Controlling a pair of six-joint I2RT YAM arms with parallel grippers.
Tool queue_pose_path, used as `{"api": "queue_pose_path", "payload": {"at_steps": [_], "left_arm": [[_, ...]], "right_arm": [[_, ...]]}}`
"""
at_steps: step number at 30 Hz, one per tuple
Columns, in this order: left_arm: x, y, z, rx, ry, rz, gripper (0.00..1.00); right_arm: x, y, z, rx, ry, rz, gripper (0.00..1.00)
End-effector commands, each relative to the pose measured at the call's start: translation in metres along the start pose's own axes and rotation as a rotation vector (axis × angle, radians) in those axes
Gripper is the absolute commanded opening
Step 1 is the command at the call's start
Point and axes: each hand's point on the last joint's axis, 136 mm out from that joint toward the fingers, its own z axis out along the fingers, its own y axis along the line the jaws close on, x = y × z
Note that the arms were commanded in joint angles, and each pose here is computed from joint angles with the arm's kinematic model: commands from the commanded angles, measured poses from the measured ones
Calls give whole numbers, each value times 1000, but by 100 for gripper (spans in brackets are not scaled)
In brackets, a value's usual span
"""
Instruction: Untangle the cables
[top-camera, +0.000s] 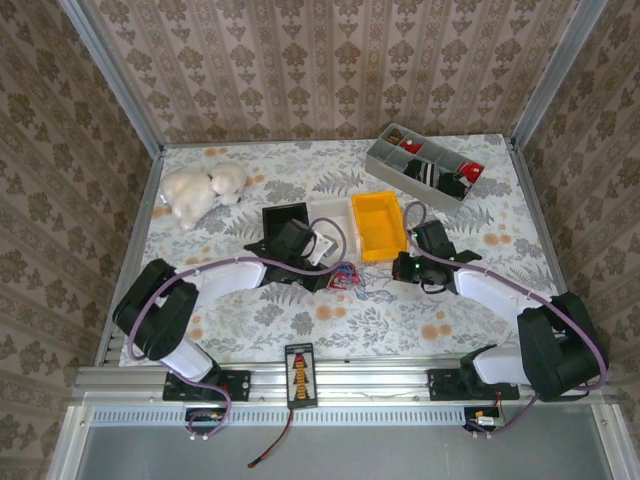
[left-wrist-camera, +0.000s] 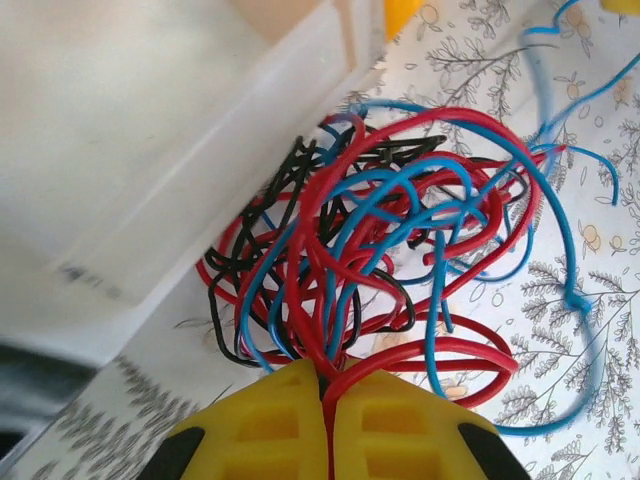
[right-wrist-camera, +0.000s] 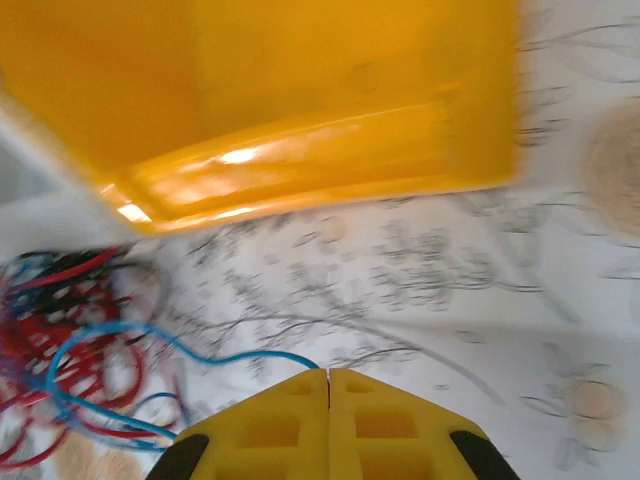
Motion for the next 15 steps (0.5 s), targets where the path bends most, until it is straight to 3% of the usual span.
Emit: {"api": "queue_pose_path", "payload": {"at_steps": [1,6,15], "left_arm": [[7,11,-15,-1,-35,-70,0],[16,39,-31,-128,-81,-165,0],[47,79,-40,-356,-36,-287,0]], "right_arm": [[2,-46,-9,174,-8,174,0],[2,-93,-25,333,-43,382,0],[-1,-172,-81,556,-172,620,0]]}}
